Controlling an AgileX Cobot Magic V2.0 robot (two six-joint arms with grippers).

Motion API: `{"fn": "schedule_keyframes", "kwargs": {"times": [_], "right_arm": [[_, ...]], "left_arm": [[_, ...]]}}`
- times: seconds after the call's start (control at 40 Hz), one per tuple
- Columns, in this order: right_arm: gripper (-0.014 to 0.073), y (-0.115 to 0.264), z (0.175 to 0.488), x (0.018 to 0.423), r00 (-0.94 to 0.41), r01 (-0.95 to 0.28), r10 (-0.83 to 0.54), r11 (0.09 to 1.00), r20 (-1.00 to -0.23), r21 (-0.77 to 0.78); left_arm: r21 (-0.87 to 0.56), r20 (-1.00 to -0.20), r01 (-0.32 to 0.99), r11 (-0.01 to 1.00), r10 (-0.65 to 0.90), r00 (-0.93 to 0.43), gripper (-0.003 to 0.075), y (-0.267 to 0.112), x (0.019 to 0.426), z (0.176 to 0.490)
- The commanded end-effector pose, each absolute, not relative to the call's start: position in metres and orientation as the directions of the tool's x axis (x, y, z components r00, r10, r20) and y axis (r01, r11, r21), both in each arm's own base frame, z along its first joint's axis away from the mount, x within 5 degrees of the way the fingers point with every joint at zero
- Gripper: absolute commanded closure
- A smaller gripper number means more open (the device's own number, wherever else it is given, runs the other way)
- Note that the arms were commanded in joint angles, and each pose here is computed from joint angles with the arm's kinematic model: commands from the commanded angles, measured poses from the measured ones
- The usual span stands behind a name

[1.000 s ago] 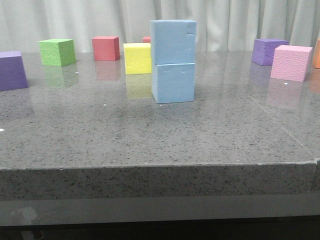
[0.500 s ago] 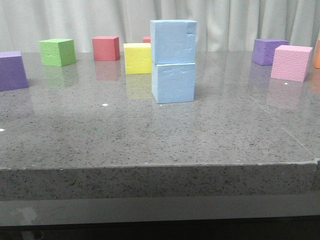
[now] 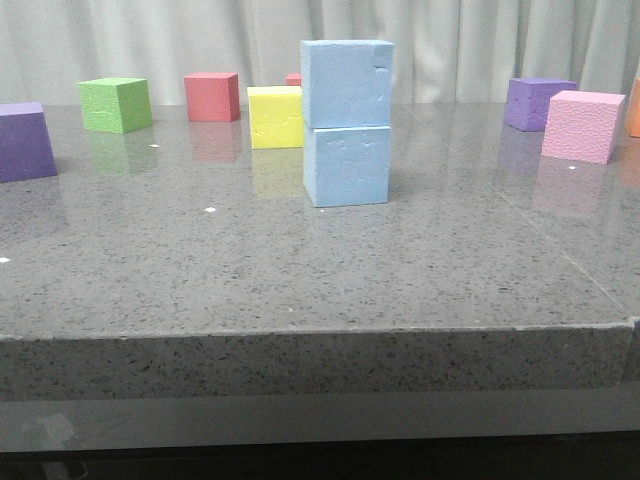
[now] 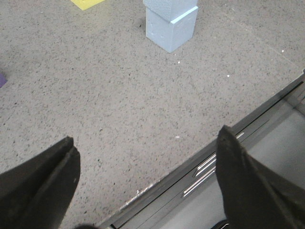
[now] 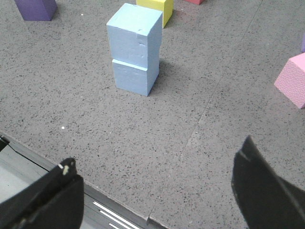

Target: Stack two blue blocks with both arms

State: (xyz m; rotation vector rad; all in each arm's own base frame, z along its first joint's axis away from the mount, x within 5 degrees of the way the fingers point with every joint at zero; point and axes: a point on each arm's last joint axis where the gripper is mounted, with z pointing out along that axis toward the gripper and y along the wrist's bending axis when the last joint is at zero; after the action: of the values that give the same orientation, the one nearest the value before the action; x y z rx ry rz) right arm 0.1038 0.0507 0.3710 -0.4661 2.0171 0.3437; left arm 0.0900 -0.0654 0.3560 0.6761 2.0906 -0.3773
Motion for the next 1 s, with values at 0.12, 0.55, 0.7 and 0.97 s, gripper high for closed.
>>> {"fn": "schedule_keyframes", "kwargs": {"times": [0.12,0.55,0.7,0.97], "right_arm": [[-0.0041,0.05,0.3852,0.1053,-0.349,-0.453,-0.139,0.891,-0.927,0.037],[0.0357,0.0501,0.3845,0.1061,-0.353,-0.452,-0.144,0.891,-0.924,0.034],[0.0622,0.0501,0.3845,0.1061,-0.353,-0.452,-0.144,0.891,-0.924,0.034],[0.0662,0.0501,0.3847,0.1062,-0.351,-0.452,-0.143,0.891,-0.925,0.034]], "left_arm": [[-0.011,-0.884,0.583,0.813,0.264,-0.385,0.0153,-0.0627,0.088,0.3674],[-0.011,-0.885,0.583,0.813,0.263,-0.384,0.0456,-0.0627,0.0881,0.3675],[-0.011,-0.885,0.583,0.813,0.263,-0.384,0.067,-0.0627,0.0881,0.3675],[-0.013,-0.885,0.583,0.812,0.262,-0.385,0.0739,-0.0628,0.088,0.3675]]}}
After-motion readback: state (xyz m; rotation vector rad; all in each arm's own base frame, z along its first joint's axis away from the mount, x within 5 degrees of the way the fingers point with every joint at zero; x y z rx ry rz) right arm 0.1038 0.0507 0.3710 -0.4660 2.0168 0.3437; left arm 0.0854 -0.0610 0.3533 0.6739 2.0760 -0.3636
